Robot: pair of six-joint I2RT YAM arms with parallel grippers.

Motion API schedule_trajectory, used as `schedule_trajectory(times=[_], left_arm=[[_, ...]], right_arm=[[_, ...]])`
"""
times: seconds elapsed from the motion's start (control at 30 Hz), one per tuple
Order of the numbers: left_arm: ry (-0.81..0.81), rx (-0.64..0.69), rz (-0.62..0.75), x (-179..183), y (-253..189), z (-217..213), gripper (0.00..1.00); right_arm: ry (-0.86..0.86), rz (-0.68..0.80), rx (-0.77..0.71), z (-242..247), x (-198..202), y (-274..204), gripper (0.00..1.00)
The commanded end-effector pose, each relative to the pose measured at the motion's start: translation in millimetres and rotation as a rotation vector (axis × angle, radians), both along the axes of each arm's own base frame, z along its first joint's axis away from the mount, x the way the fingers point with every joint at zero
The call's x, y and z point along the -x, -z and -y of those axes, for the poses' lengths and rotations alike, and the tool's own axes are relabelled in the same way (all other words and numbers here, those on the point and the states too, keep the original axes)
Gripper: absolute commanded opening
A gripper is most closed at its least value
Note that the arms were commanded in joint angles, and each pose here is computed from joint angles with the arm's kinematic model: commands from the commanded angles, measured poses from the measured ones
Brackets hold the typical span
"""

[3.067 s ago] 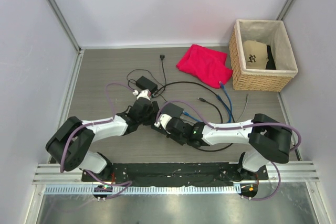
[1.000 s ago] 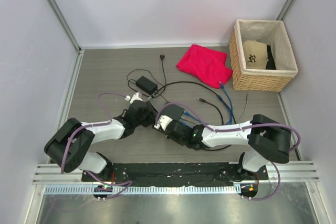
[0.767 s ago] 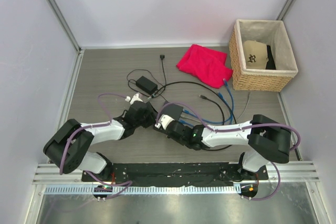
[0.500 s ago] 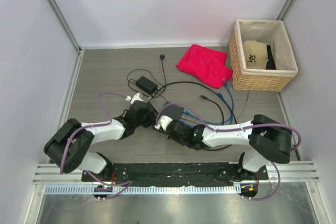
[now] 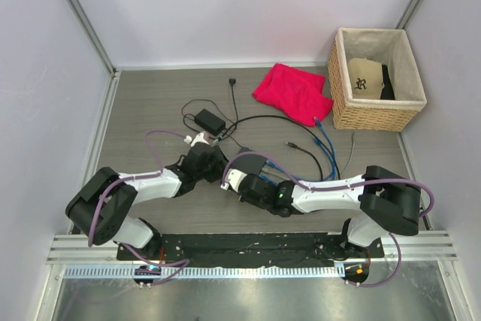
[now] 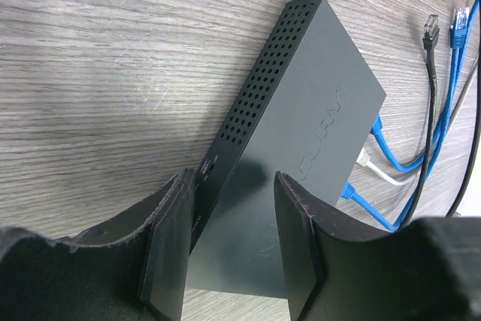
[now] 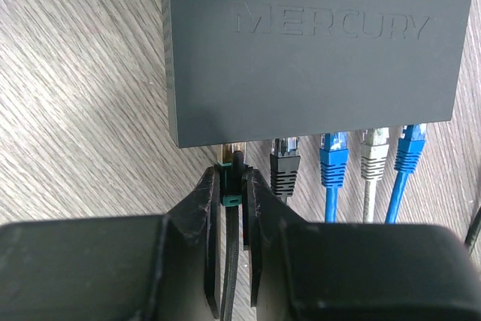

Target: Insert the plug into the switch port

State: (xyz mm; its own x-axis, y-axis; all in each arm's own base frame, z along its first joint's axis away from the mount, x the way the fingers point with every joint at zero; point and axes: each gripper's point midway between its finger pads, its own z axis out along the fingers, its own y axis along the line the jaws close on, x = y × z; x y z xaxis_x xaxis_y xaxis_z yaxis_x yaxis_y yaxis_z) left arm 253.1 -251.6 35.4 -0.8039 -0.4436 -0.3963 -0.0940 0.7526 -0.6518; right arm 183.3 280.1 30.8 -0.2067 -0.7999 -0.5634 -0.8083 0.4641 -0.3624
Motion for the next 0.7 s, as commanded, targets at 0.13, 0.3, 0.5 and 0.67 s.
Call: schedule_trajectory(times=[0.13, 0.3, 0.5, 0.67], left_arm=[[0.249, 0.075, -0.148, 63.4, 1.3, 49.4, 0.49], [0.269, 0.095, -0.167, 73.5, 3.8, 61.8, 0.47], [0.279, 0.134, -0.178, 83.2, 0.0, 70.3, 0.45], [0.306, 0.178, -0.180, 90.3, -7.9, 80.9, 0.44]], right_arm=[[-0.047, 0.160, -0.456, -90.0, -28.6, -87.0, 0.01], [-0.071, 0.160, -0.510, -102.6, -34.4, -100.0, 0.01], [-0.018, 0.178, -0.647, -101.1, -55.2, -118.8, 0.01], [-0.059, 0.180, -0.772, -110.4, -58.5, -141.3, 0.01]])
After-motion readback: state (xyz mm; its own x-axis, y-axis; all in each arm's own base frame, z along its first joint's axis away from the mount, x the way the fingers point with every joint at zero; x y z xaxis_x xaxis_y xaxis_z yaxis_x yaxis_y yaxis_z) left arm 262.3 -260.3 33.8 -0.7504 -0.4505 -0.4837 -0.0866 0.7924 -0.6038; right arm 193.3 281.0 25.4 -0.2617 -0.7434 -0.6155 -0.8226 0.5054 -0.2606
